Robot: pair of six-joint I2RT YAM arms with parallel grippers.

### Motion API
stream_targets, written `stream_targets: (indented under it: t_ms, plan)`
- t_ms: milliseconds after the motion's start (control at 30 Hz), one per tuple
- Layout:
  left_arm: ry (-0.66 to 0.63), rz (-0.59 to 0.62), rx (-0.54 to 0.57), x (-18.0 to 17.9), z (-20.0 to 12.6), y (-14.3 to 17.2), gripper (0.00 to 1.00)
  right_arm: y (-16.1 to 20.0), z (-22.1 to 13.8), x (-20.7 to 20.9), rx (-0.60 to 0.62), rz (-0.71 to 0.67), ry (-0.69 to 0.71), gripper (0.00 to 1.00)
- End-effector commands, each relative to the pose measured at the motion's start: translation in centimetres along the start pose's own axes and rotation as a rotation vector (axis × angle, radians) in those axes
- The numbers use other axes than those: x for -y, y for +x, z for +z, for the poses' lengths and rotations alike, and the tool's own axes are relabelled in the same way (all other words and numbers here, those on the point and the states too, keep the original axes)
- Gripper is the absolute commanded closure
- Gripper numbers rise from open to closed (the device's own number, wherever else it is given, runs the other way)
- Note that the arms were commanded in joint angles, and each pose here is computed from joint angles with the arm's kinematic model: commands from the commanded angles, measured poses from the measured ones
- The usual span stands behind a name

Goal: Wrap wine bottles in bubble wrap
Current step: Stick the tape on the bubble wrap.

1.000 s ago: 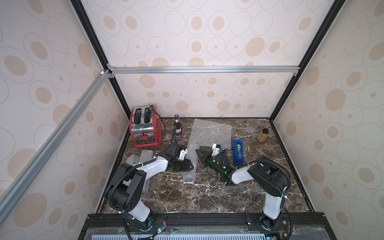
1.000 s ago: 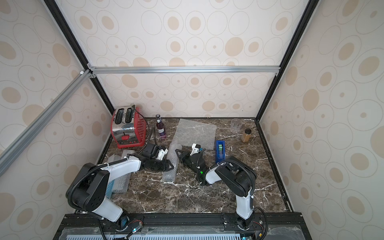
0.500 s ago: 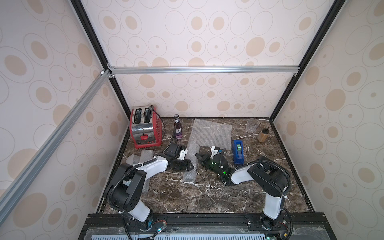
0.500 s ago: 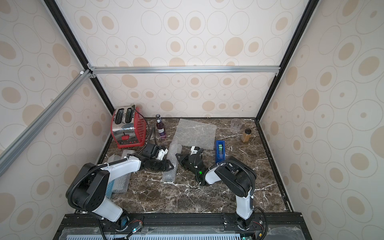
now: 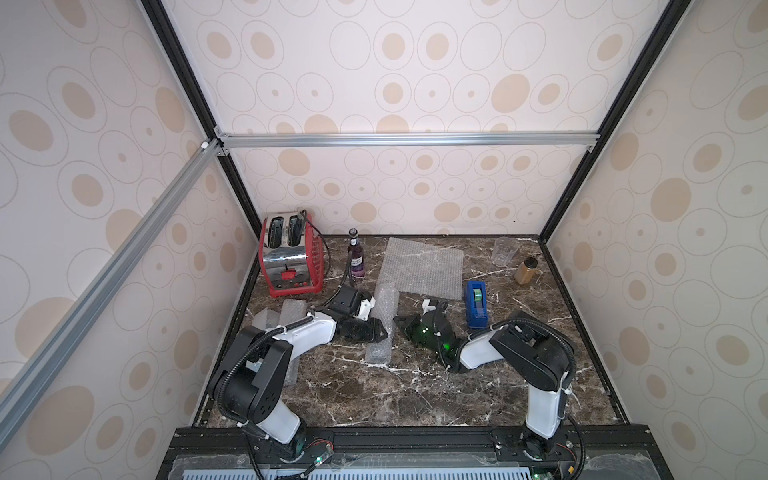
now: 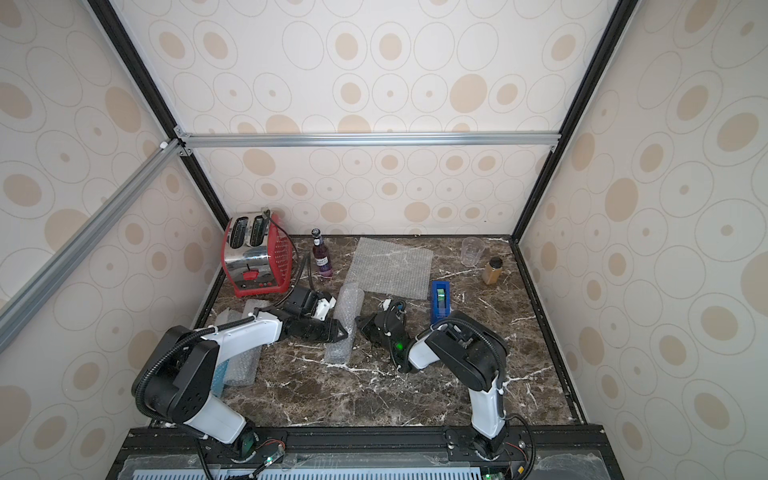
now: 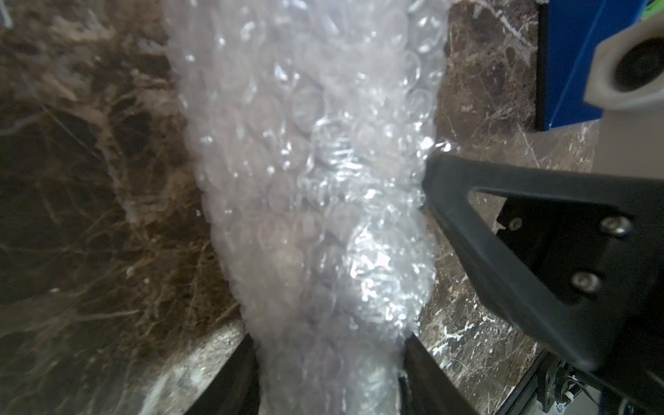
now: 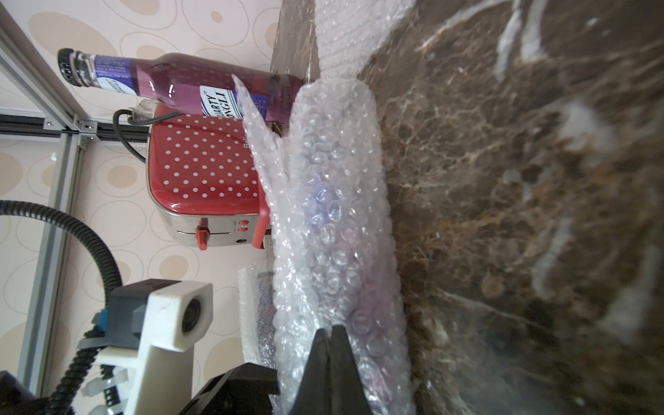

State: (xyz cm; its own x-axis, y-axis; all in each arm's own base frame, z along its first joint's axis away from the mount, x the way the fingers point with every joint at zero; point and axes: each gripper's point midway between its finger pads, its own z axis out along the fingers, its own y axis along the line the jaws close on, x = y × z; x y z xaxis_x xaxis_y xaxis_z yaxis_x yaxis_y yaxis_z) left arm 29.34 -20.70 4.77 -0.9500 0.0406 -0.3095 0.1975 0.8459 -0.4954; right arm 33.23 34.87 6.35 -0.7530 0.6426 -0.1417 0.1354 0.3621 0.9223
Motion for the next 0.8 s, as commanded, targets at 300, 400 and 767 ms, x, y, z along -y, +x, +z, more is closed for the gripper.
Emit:
stream_targets:
  t_ms: [300, 400, 767]
  plan:
    - [-0.08, -0.014, -0.039, -1.8, 0.7, 1.0, 0.45, 2.2, 0.3, 0.3, -0.058, -0.052, 0.067, 0.95]
    - [-0.078, -0.015, -0.04, -1.9, 0.9, 1.1, 0.45, 1.8, -0.3, 0.5, -0.035, -0.062, 0.079, 0.94]
    - [-0.071, -0.017, -0.037, -1.7, 0.7, 1.1, 0.45, -0.1, -3.0, -0.4, 0.011, -0.102, 0.083, 0.82]
